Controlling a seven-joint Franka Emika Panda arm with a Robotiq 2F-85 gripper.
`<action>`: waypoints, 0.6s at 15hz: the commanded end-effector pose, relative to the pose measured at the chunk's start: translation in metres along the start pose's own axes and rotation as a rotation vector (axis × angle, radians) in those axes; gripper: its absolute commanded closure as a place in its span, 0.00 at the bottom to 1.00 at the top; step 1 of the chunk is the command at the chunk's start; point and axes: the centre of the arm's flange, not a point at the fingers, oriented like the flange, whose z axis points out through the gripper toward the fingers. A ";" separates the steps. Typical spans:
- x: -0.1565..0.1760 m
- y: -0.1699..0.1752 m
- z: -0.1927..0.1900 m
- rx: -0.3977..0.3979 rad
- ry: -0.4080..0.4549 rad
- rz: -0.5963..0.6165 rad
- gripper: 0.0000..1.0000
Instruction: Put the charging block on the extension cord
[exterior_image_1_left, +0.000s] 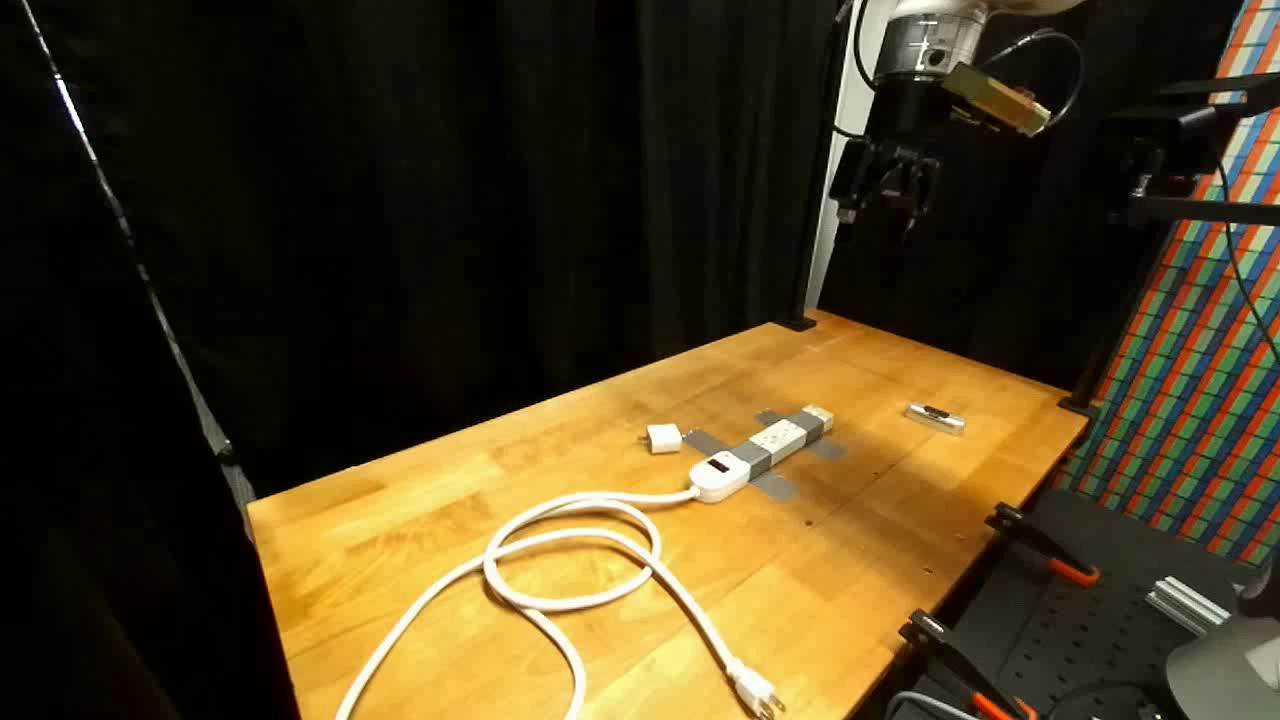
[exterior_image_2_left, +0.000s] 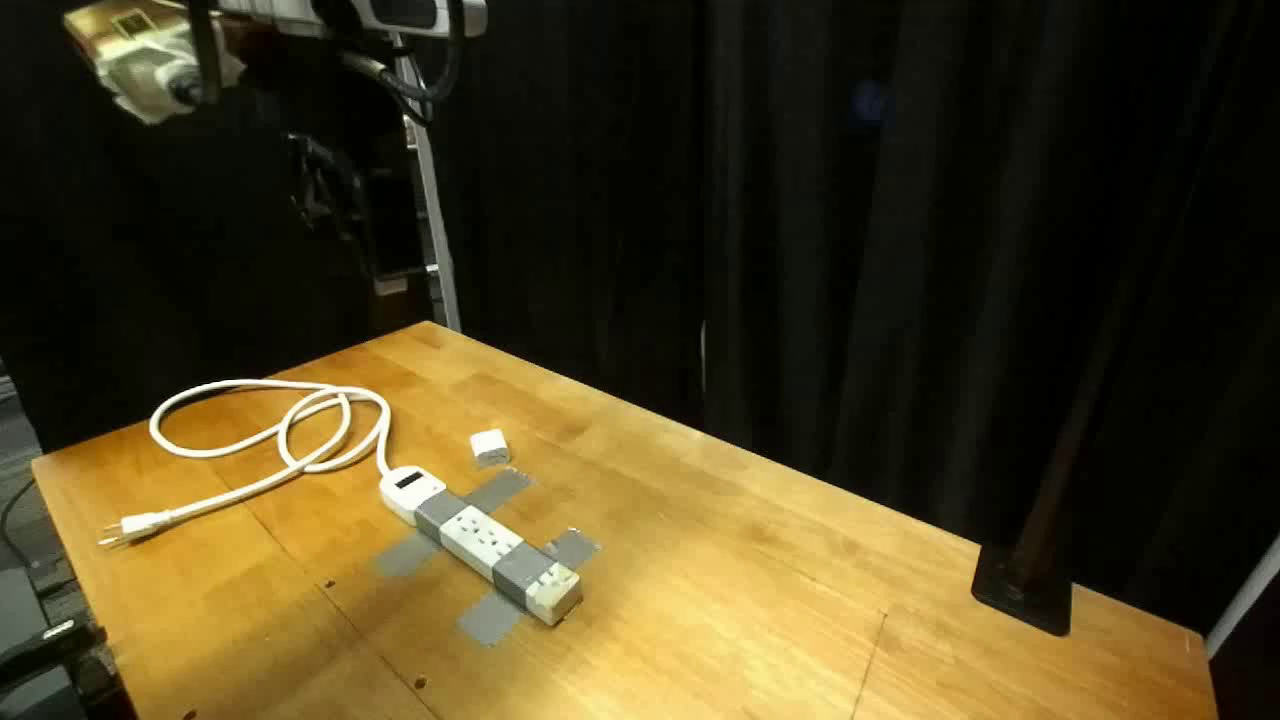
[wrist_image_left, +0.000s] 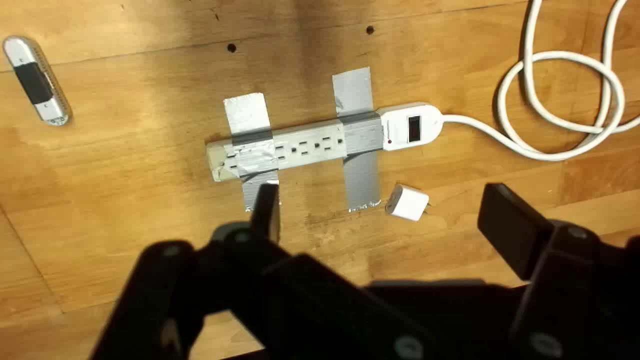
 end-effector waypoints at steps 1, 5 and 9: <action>0.001 0.000 -0.002 0.000 0.004 0.000 0.00; 0.003 0.000 -0.007 -0.001 0.016 -0.001 0.00; 0.020 -0.001 -0.002 0.037 -0.055 -0.169 0.00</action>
